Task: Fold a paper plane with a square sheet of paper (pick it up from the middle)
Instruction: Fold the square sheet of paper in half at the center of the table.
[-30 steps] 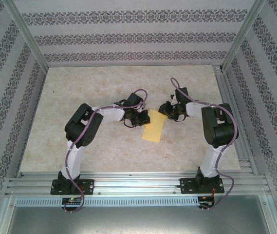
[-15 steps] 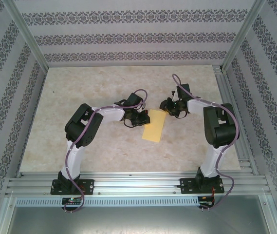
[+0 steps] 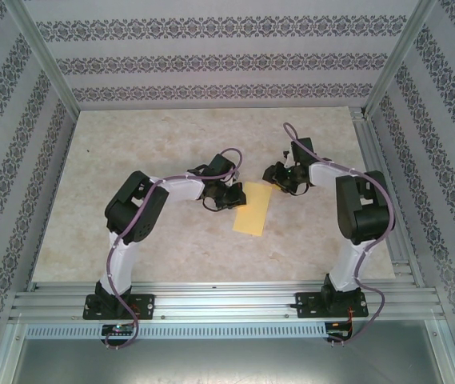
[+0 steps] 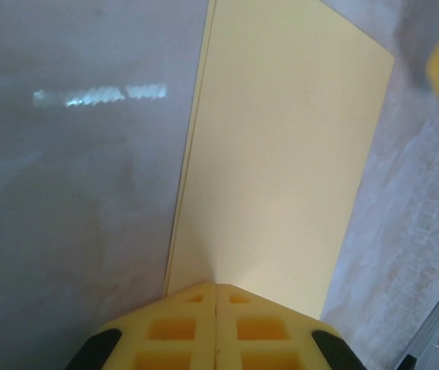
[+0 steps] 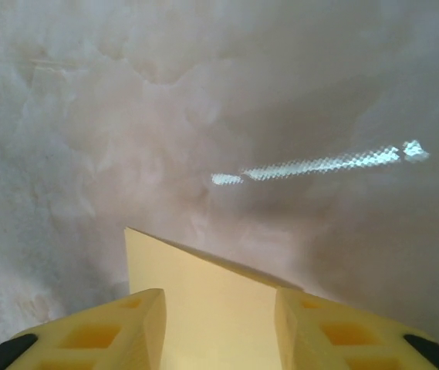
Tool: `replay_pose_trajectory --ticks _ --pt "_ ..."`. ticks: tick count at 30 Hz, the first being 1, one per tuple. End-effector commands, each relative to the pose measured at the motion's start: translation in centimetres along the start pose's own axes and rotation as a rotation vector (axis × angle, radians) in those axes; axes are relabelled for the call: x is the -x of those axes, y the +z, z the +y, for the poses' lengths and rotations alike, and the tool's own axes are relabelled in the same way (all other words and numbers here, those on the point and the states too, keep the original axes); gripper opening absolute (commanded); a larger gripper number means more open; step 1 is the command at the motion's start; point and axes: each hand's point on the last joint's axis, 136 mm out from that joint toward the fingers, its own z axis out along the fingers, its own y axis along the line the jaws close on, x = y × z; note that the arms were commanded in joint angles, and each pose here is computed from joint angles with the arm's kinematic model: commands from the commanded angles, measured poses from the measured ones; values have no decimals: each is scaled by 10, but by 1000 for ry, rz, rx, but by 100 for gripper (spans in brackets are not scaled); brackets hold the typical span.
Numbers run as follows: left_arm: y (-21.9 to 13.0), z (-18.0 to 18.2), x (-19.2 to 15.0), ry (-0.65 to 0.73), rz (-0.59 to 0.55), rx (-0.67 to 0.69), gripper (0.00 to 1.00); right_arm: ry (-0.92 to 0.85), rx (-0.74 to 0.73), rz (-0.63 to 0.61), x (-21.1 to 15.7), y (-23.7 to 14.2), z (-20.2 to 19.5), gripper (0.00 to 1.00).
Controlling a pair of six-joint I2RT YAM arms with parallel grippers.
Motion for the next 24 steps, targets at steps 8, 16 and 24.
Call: replay_pose_trajectory --ticks 8,16,24 --pt "-67 -20 -2 37 -162 41 36 -55 -114 -51 -35 -26 -4 58" --pt "-113 16 3 -42 -322 116 38 -114 -220 -32 -48 -8 4 62" --pt "-150 45 3 -106 -432 163 37 -133 -249 7 -57 9 8 64"
